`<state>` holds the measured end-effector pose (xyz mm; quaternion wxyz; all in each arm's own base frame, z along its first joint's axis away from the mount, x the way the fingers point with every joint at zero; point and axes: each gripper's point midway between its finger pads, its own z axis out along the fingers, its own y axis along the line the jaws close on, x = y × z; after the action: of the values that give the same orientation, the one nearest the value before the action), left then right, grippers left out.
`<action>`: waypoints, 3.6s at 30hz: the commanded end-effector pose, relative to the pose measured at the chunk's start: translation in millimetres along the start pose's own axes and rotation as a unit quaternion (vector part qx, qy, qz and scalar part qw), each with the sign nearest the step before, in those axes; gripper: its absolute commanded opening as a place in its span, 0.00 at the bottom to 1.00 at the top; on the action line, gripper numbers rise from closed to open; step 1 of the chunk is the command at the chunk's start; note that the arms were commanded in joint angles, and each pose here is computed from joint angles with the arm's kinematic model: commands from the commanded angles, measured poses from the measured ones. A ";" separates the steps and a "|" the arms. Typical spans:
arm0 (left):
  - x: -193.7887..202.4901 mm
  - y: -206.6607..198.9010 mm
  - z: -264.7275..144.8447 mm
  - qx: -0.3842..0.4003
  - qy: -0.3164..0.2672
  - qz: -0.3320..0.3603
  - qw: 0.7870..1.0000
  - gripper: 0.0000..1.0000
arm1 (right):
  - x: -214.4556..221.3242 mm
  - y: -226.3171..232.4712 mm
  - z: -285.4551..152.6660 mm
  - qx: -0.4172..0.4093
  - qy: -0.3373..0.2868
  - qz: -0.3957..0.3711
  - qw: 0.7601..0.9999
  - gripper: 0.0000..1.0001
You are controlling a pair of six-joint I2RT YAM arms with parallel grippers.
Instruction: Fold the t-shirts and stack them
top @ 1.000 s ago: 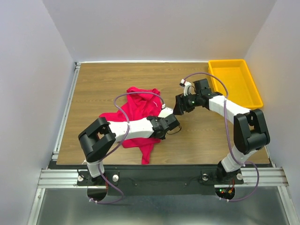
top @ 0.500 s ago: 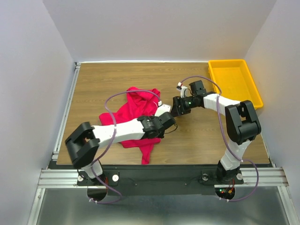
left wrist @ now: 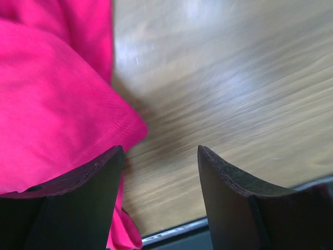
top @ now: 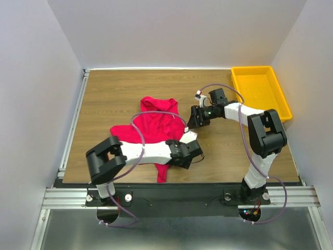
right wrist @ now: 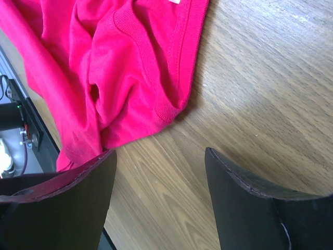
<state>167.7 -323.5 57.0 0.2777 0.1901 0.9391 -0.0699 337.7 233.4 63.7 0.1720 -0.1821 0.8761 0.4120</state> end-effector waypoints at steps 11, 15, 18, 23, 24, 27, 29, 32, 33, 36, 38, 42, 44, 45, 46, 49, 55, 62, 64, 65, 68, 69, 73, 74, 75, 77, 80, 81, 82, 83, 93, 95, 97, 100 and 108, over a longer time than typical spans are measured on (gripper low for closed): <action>-7.1 27.6 16.2 -0.170 -0.023 0.067 0.983 0.66 | -16.4 0.7 -1.3 -0.003 -0.021 -0.016 1.000 0.74; -9.8 32.1 15.3 -0.180 -0.031 0.070 0.981 0.65 | -16.0 0.4 -0.5 -0.005 -0.020 -0.014 1.000 0.74; -5.5 38.4 19.9 -0.189 -0.029 0.074 0.979 0.59 | -15.2 0.9 0.7 -0.008 -0.018 -0.015 1.000 0.74; -2.6 36.6 28.4 -0.184 -0.025 0.074 0.980 0.23 | -14.2 1.0 1.1 -0.010 -0.016 -0.016 1.000 0.74; -3.7 35.0 28.7 -0.181 -0.027 0.072 0.980 0.19 | -14.2 1.1 1.1 -0.010 -0.016 -0.015 1.000 0.74; -8.6 33.7 25.3 -0.179 -0.034 0.068 0.981 0.00 | -13.7 1.7 1.4 -0.013 -0.015 -0.015 1.000 0.74; -17.3 33.2 15.5 -0.172 -0.049 0.057 0.982 0.00 | -14.4 1.6 1.5 -0.015 -0.016 -0.015 1.000 0.74; -31.5 34.9 -3.9 -0.145 -0.073 0.021 0.987 0.00 | -15.4 2.6 4.1 -0.022 -0.013 -0.010 1.000 0.74; -35.0 36.1 -9.3 -0.136 -0.079 0.008 0.988 0.00 | -16.4 3.4 4.5 -0.025 -0.013 -0.008 1.000 0.74; -59.1 54.8 -40.9 -0.092 -0.115 -0.062 0.987 0.00 | -18.2 4.7 7.2 -0.033 -0.010 -0.003 0.999 0.73; -61.6 64.8 -46.7 -0.066 -0.121 -0.091 0.986 0.00 | -19.9 4.9 8.6 -0.037 -0.010 0.001 0.999 0.73; -79.7 96.3 -64.0 -0.006 -0.151 -0.156 0.976 0.00 | -22.8 5.5 12.8 -0.047 -0.006 0.009 0.999 0.73; -85.1 118.9 -71.5 0.008 -0.163 -0.181 0.970 0.00 | -23.0 7.6 17.2 -0.053 -0.002 0.015 0.998 0.72; -88.6 124.7 -77.5 0.016 -0.172 -0.188 0.967 0.00 | -26.2 9.4 18.7 -0.055 -0.003 0.011 0.998 0.72; -87.0 131.9 -76.7 0.011 -0.171 -0.191 0.967 0.00 | -26.5 10.0 20.8 -0.056 -0.001 0.011 0.998 0.72; -91.7 161.4 -80.0 -0.013 -0.178 -0.204 0.963 0.00 | -25.8 11.3 35.1 -0.050 0.011 0.017 0.999 0.70; -104.0 202.8 -96.2 -0.050 -0.208 -0.238 0.947 0.00 | -24.5 3.6 51.3 -0.015 0.020 0.018 1.000 0.56; -124.6 292.9 -135.8 -0.126 -0.284 -0.321 0.895 0.00 | -25.2 -5.5 41.6 0.042 0.008 0.001 0.999 0.01; -130.9 316.2 -148.6 -0.149 -0.311 -0.339 0.875 0.00 | -13.9 -13.8 27.6 0.066 0.009 0.002 0.998 0.01; -133.8 338.7 -159.7 -0.171 -0.332 -0.358 0.856 0.00 | -21.0 -15.0 9.9 0.092 -0.010 -0.025 0.995 0.00; -136.1 382.8 -176.0 -0.210 -0.365 -0.392 0.818 0.00 | 4.0 -38.1 -22.5 0.140 0.011 -0.043 0.989 0.01; -139.5 388.8 -178.3 -0.214 -0.374 -0.395 0.812 0.00 | 22.2 -37.7 -35.5 0.150 0.031 -0.038 0.988 0.01; -145.7 429.2 -181.0 -0.250 -0.390 -0.419 0.781 0.00 | 53.4 -45.7 -68.9 0.196 0.056 -0.070 0.976 0.01; -152.0 434.8 -184.2 -0.254 -0.397 -0.419 0.776 0.00 | 65.3 -53.8 -77.0 0.223 0.071 -0.081 0.969 0.01; -154.3 439.6 -182.4 -0.259 -0.396 -0.419 0.775 0.00 | 72.6 -56.6 -83.7 0.236 0.078 -0.083 0.965 0.01; -160.5 449.7 -170.0 -0.266 -0.384 -0.419 0.779 0.00 | 80.1 -62.6 -100.7 0.269 0.078 -0.099 0.955 0.01; -164.8 460.0 -150.0 -0.271 -0.365 -0.421 0.785 0.00 | 91.8 -69.8 -119.7 0.300 0.091 -0.110 0.943 0.01; -166.5 460.1 -145.5 -0.267 -0.362 -0.420 0.788 0.00 | 94.1 -70.4 -123.0 0.302 0.093 -0.111 0.942 0.00; -165.6 461.9 -135.5 -0.265 -0.351 -0.421 0.793 0.00 | 94.7 -70.1 -126.6 0.300 0.091 -0.114 0.943 0.01; -166.7 458.2 -127.8 -0.252 -0.345 -0.419 0.801 0.00 | 92.8 -70.1 -130.1 0.302 0.087 -0.115 0.942 0.04; -146.6 436.0 -75.2 -0.191 -0.283 -0.393 0.854 0.00 | -13.2 -23.4 -130.9 0.187 0.005 -0.292 0.938 0.82; -145.8 432.1 -73.9 -0.183 -0.279 -0.385 0.860 0.00 | -31.0 -21.0 -116.4 0.138 0.004 -0.349 0.927 0.82; -145.5 428.9 -75.1 -0.177 -0.279 -0.378 0.865 0.00 | -45.9 -16.1 -107.9 0.105 -0.007 -0.384 0.917 0.82; -143.6 422.6 -74.4 -0.165 -0.277 -0.373 0.870 0.00 | -68.6 -13.4 -91.8 0.059 -0.021 -0.418 0.906 0.81; -134.6 406.6 -76.8 -0.139 -0.277 -0.357 0.881 0.00 | -116.1 -8.4 -53.0 0.031 -0.041 -0.268 0.962 0.74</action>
<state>398.3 28.8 163.9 0.4745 -0.2517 0.8407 -0.0685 424.8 176.3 113.5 0.3104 -0.4450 0.7950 0.2715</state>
